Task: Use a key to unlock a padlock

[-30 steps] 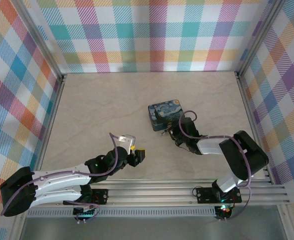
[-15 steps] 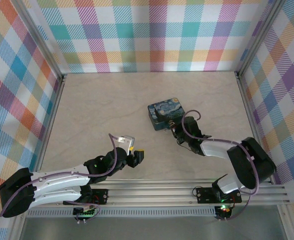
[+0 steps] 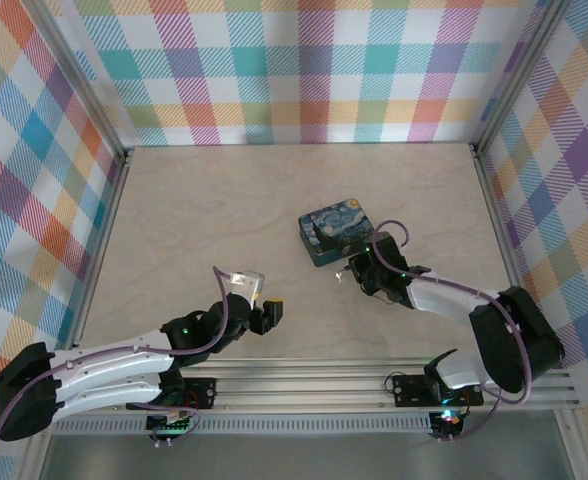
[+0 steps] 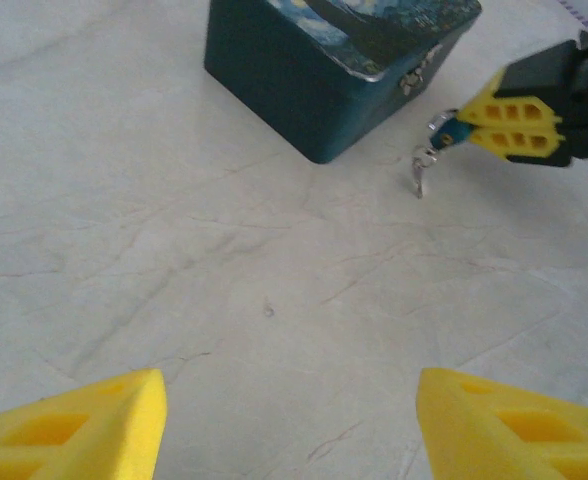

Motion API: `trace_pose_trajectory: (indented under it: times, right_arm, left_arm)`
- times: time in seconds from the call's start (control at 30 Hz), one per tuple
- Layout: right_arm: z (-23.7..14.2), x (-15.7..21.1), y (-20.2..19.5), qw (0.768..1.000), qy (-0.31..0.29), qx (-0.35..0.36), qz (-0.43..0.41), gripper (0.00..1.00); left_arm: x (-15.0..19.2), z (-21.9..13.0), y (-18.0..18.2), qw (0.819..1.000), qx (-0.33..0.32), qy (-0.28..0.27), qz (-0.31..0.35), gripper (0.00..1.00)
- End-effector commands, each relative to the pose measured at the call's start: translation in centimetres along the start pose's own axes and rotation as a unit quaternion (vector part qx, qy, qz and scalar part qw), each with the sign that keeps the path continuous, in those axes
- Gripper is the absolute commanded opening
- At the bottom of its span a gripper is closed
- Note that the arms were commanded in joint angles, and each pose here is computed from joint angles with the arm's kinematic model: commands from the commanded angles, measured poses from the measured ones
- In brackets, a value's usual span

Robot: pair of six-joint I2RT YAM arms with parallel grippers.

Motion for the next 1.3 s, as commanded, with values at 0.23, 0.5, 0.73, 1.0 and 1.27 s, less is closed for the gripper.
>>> trace_pose_trajectory:
  times: [0.23, 0.5, 0.73, 1.0, 1.27]
  right_arm:
    - [-3.2, 1.3, 0.2, 0.993, 0.056, 0.020, -0.104, 0.00]
    - [-3.9, 6.1, -2.1, 0.947, 0.172, 0.099, -0.251, 0.00]
    - [-3.2, 10.4, -4.1, 0.904, 0.244, 0.155, -0.316, 0.00]
    - [-3.2, 10.3, -6.3, 0.880, 0.262, 0.203, -0.341, 0.00]
    - [-4.0, 9.7, -6.0, 0.862, 0.252, 0.220, -0.382, 0.38]
  left_arm:
    - [-2.7, -3.8, 3.1, 0.995, -0.094, -0.007, -0.019, 0.83]
    - [-3.7, -5.7, 4.0, 0.991, -0.124, 0.030, -0.029, 1.00]
    - [-1.9, -5.5, 4.5, 0.986, -0.134, 0.074, -0.062, 1.00]
    - [0.6, -5.1, 4.7, 0.980, -0.121, 0.129, -0.087, 1.00]
    - [1.1, -5.1, 4.6, 0.979, -0.115, 0.138, -0.101, 1.00]
Point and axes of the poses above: each hand's point on the last joint's axis, 136 mm out from that joint toward the fingers, its own z axis out along the fingers, its own y axis along the line the jaws close on, x = y × z, the point moved 7 cm from there along -z, back along the fingers, and after that the axes turned 2 degrees about z, right-handed, at the moved point
